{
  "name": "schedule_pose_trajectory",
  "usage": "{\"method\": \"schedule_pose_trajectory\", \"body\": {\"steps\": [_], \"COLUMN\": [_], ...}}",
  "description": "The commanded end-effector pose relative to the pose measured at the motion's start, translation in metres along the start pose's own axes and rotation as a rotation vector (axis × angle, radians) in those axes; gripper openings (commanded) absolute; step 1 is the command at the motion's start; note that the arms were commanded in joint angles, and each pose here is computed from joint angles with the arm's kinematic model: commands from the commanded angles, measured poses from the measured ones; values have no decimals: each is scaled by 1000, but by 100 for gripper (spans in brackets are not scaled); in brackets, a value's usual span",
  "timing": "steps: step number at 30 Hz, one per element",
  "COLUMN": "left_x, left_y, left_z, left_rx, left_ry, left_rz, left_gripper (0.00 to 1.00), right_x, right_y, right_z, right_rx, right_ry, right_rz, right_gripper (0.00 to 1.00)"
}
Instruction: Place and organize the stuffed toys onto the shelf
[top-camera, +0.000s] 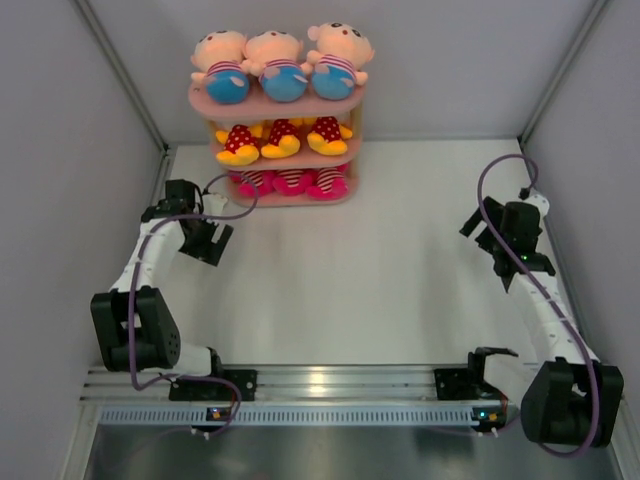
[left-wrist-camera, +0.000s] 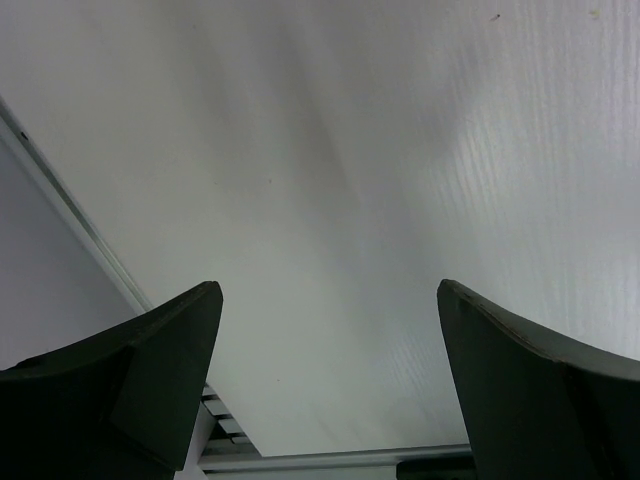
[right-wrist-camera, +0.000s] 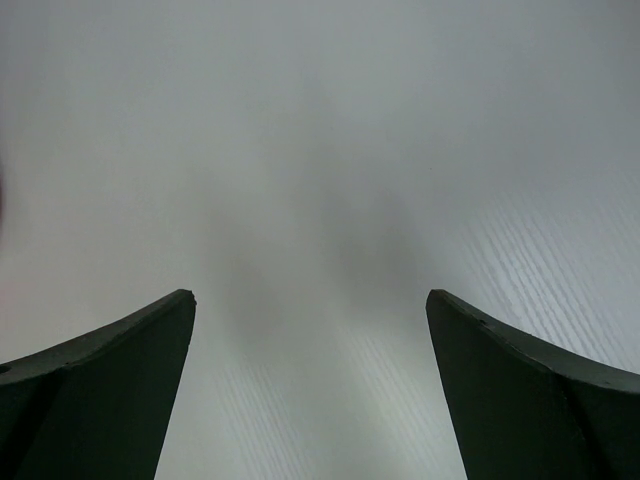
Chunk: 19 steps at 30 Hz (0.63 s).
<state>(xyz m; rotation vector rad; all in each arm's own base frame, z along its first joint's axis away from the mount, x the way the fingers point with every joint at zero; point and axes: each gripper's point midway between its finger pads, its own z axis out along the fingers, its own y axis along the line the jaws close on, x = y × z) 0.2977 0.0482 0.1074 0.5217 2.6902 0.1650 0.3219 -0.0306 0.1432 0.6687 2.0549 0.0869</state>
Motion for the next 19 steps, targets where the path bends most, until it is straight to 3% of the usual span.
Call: {"method": "schedule_pose_trajectory", "body": {"steps": [1, 10, 19], "left_x": [-7, 43, 52], "left_y": [-9, -18, -41], "left_z": [0, 10, 12], "left_rx": [59, 9, 71], "left_ry": [-37, -20, -87], "left_rz": [-57, -103, -112], "left_gripper": [94, 94, 95], "right_x": [-15, -6, -5], "right_y": [4, 2, 3], "right_z": [-9, -14, -19], "right_rx": [-25, -47, -79], "right_ry": [-32, -44, -76], "right_rz": [-57, -58, -66], "right_gripper": [100, 100, 99]}}
